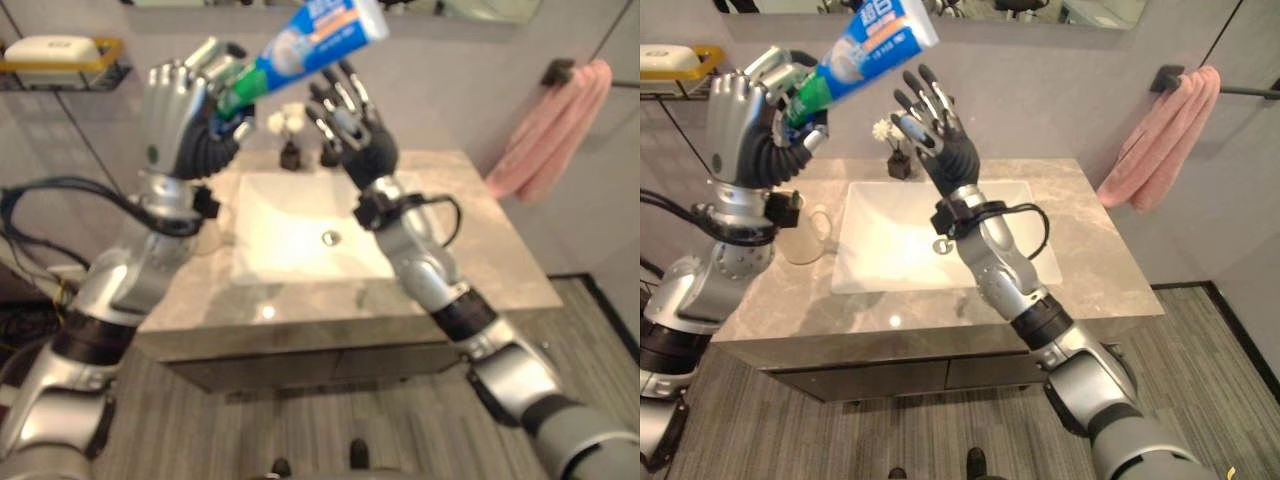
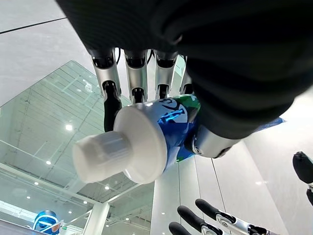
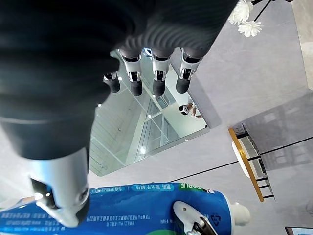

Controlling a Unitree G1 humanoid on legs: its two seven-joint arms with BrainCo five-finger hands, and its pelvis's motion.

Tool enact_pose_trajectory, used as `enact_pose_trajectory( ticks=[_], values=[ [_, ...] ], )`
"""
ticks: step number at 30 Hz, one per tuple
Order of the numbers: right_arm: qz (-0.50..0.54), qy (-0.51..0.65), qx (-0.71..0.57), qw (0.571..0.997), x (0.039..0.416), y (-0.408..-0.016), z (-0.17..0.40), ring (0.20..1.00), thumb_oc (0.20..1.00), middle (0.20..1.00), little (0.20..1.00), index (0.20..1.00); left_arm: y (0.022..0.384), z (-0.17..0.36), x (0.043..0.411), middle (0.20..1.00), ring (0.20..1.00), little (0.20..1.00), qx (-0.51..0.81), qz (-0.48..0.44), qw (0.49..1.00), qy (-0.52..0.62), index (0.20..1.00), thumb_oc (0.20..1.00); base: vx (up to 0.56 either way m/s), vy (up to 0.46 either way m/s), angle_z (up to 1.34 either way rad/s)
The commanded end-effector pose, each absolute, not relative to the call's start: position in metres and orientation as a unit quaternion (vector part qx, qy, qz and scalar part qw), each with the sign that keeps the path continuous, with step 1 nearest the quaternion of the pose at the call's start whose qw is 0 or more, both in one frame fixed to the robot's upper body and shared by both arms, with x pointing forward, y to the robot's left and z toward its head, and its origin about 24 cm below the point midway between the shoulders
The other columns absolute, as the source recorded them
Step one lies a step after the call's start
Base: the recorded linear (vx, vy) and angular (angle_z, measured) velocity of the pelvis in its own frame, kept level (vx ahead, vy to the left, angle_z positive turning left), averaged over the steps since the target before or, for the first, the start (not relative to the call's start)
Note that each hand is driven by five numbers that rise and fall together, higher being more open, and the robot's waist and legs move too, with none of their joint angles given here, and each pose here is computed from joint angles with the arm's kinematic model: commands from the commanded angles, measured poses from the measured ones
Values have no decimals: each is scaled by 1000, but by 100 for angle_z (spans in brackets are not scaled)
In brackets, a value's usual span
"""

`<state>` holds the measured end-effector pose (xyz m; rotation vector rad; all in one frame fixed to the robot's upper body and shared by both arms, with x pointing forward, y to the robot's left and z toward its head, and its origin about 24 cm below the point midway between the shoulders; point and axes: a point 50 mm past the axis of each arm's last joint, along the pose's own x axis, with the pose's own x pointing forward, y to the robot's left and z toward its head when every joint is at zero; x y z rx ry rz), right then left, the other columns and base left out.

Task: Put brush and paste in cup on sink, flatten towel.

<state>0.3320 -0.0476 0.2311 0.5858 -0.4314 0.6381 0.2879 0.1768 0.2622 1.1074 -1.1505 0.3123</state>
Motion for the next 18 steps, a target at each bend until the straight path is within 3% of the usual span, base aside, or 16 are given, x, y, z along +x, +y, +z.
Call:
enact_pose_trajectory(
  ticks=[1, 18],
  values=[
    [360, -306, 264, 841, 318, -35, 285, 1000, 1000, 1000, 1000, 1000, 175, 297, 282, 200, 200, 200, 480, 161, 645, -572, 200, 200, 0, 0, 0],
    [380, -324, 238, 833, 311, -28, 293, 1000, 1000, 1000, 1000, 1000, 178, 285, 280, 200, 200, 200, 479, 149, 660, -558, 200, 200, 0, 0, 0]
  ],
)
